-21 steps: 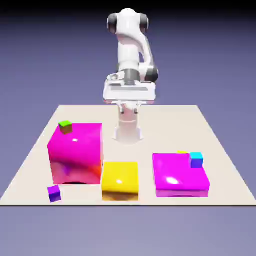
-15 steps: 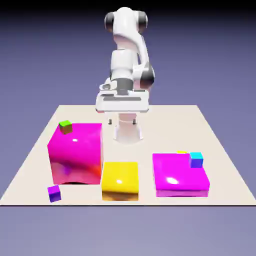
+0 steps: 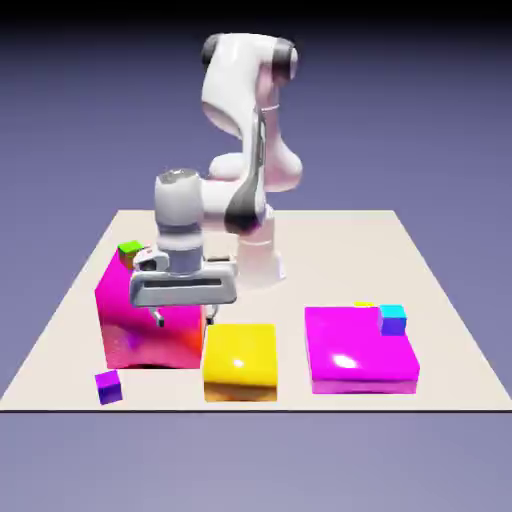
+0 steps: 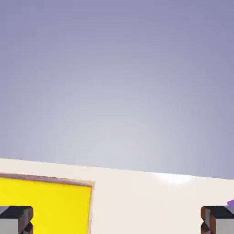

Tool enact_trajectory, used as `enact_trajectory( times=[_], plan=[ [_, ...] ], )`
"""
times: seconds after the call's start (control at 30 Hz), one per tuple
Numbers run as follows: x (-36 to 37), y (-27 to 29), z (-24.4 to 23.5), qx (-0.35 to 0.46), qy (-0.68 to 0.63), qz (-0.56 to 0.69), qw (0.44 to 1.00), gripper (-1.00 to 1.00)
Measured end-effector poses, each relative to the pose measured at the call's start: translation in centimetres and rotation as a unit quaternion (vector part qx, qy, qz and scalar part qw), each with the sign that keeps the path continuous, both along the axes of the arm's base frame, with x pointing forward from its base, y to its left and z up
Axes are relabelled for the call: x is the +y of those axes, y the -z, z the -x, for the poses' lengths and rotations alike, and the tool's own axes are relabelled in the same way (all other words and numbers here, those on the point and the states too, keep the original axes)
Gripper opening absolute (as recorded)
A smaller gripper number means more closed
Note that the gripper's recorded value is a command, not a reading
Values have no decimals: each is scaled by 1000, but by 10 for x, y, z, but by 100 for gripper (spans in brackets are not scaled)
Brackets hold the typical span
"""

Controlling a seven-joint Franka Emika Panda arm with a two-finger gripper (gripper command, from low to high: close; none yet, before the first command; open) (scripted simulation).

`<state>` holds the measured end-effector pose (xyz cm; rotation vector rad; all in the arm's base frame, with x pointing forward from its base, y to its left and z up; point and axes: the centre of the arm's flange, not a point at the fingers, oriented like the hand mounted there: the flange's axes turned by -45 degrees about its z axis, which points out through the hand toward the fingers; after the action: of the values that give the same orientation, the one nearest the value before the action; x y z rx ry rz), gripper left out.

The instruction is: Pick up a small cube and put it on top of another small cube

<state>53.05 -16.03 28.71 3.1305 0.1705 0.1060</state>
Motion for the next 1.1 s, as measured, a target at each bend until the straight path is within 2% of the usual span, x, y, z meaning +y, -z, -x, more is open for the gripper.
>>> enact_trajectory(
  times=[0.4, 0.87, 0.93, 0.97, 1.03, 1.1],
  plan=[
    [-84, 79, -25, 165, -52, 34, 984, 0],
    [-122, 121, -56, 319, -147, 83, 933, 0],
    [-130, 164, -38, 319, -148, 83, 933, 0],
    [-133, 182, -30, 319, -147, 83, 933, -100],
    [-133, 182, -30, 319, -147, 83, 933, -100],
    [-125, 140, -49, 319, -147, 82, 933, -100]
  ],
)
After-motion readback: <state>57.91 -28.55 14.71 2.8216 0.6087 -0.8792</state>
